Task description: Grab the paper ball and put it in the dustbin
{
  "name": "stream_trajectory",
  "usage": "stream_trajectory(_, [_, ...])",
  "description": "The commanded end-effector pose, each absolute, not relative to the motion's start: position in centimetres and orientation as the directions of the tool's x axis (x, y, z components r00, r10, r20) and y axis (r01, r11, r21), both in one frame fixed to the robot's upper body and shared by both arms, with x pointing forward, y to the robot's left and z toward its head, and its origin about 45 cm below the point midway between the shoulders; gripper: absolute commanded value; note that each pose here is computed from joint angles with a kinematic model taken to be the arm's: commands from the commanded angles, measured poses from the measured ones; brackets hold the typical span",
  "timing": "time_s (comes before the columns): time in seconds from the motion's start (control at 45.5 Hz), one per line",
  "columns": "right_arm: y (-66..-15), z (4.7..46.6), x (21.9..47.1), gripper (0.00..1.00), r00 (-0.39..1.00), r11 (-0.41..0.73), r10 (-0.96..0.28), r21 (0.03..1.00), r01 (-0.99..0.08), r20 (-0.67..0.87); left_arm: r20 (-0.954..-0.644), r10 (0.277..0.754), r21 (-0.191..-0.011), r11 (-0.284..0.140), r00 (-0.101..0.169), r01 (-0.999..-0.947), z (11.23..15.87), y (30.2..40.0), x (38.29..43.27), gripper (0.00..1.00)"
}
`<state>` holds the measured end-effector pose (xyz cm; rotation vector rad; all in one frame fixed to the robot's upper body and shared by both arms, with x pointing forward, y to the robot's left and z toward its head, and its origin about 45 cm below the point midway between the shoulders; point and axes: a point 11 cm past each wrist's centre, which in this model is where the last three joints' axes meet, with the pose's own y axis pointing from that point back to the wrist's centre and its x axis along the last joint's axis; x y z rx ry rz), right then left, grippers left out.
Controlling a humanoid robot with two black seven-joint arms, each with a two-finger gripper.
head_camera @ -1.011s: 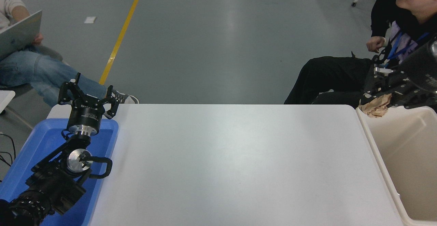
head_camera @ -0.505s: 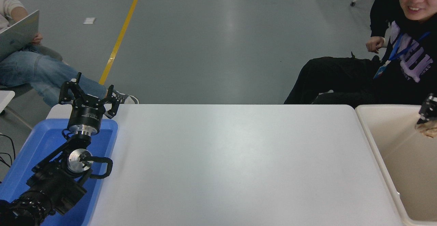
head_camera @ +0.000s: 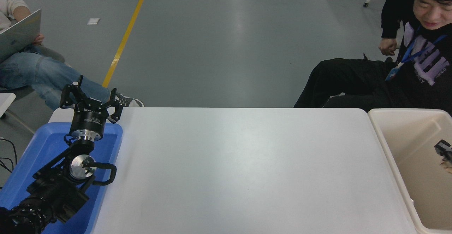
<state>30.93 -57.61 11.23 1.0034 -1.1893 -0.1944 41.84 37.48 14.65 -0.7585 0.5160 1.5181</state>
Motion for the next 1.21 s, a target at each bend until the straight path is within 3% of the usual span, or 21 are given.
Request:
stream_trajectory(0.0, [-57.1, 9.1, 30.8, 0.00, 0.339, 0.651, -0.548, 0.644, -0.402, 0.765, -0.724, 0.689, -0.119, -0.101, 0.017, -0.9878, 14.64, 37.50, 41.83, 0.99])
stream_trajectory(0.44, [-57.5, 9.0, 30.5, 0.00, 0.324, 0.684, -0.510, 0.604, -0.410, 0.797, -0.724, 0.689, -0.119, -0.101, 0.017, -0.9878, 14.64, 37.50, 41.83, 0.99])
stream_trajectory(0.462, [-57.5, 9.2, 30.7, 0.03, 0.319, 0.685, -0.507, 0.599, -0.414, 0.801, -0.725, 0.689, -0.120, -0.100, 0.019, -0.9877, 14.67, 37.47, 41.85, 0.99])
stream_trajectory(0.527, [-58.0, 10.0, 31.2, 0.55, 0.282, 0.703, -0.494, 0.568, -0.427, 0.823, -0.725, 0.689, -0.120, -0.100, 0.019, -0.9877, 14.67, 37.47, 41.85, 0.99])
stream_trajectory(0.549, [-58.0, 10.2, 31.3, 0.59, 0.274, 0.708, -0.487, 0.559, -0.431, 0.829, -0.725, 0.689, -0.120, -0.100, 0.019, -0.9877, 14.67, 37.47, 41.85, 0.99])
stream_trajectory(0.857, [-57.8, 10.3, 31.4, 0.62, 0.255, 0.712, -0.487, 0.549, -0.438, 0.835, -0.725, 0.689, -0.119, -0.099, 0.019, -0.9880, 14.66, 37.45, 41.85, 0.99])
stream_trajectory(1.187, [-55.9, 8.8, 30.0, 0.62, 0.335, 0.621, -0.588, 0.677, -0.395, 0.736, -0.725, 0.689, -0.120, -0.100, 0.019, -0.9877, 14.67, 37.47, 41.85, 0.99])
